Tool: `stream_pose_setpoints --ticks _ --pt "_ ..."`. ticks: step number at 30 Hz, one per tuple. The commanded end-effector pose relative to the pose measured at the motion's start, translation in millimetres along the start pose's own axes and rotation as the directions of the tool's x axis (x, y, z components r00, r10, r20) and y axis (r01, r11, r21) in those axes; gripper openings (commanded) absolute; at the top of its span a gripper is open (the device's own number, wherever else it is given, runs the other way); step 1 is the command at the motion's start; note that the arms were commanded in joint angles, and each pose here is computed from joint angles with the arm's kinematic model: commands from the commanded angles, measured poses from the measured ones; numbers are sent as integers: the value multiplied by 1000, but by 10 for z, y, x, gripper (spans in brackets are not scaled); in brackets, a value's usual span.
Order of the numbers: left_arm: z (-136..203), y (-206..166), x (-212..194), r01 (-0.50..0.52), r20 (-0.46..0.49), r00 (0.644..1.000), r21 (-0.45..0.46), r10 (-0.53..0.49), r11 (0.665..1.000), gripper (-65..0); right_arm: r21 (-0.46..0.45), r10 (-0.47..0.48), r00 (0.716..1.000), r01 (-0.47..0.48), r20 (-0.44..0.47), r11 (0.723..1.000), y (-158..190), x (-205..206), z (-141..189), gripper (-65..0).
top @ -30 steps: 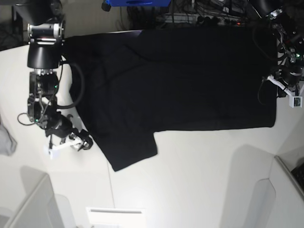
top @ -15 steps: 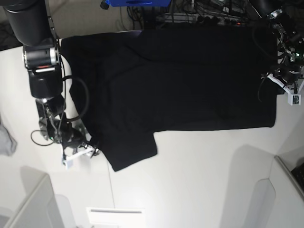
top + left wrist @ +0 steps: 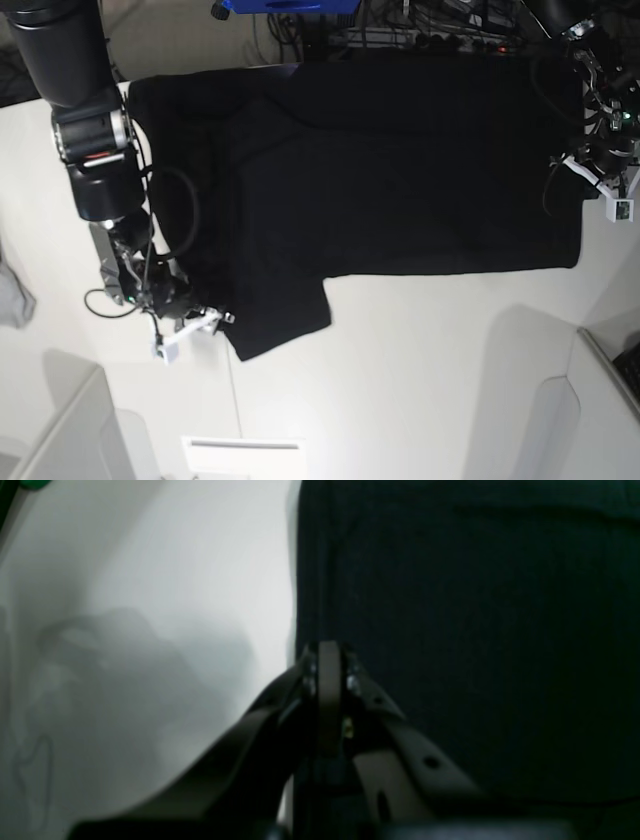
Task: Fold the T-shirt properly
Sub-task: 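Move the left gripper to the hem corner and grasp it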
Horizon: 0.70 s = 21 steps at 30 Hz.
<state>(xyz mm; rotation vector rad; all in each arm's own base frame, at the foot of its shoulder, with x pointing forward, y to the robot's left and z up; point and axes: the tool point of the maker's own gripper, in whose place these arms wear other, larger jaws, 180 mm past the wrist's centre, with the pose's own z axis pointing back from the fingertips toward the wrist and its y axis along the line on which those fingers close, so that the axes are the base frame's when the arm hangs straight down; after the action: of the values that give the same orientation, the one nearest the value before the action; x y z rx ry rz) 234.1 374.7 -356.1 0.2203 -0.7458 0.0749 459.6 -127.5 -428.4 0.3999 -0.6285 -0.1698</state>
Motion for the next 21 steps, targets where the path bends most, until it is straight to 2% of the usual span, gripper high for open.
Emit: stream_pose_setpoints --ticks 1,4,7,12,21 --pt "36 84 158 7 46 999 20 -8 1000 -650 10 23 1000 -23 3 1000 50 110 30 -317" --pt "27 87 140 3 41 999 20 -3 1000 -650 9 57 998 -57 -10 998 93 75 9 -321" --pt "-1 123 89 -4 24 1000 21 3 1000 -650 5 57 998 -58 21 998 85 123 3 -323" --pt "-56 161 -22 -16 -9 1000 17 16 1000 -650 -1 56 998 -56 24 998 52 107 2 -338" --pt "-78 158 91 -24 15 1000 17 24 1000 -650 0 59 998 -59 21 998 60 99 -2 -641"
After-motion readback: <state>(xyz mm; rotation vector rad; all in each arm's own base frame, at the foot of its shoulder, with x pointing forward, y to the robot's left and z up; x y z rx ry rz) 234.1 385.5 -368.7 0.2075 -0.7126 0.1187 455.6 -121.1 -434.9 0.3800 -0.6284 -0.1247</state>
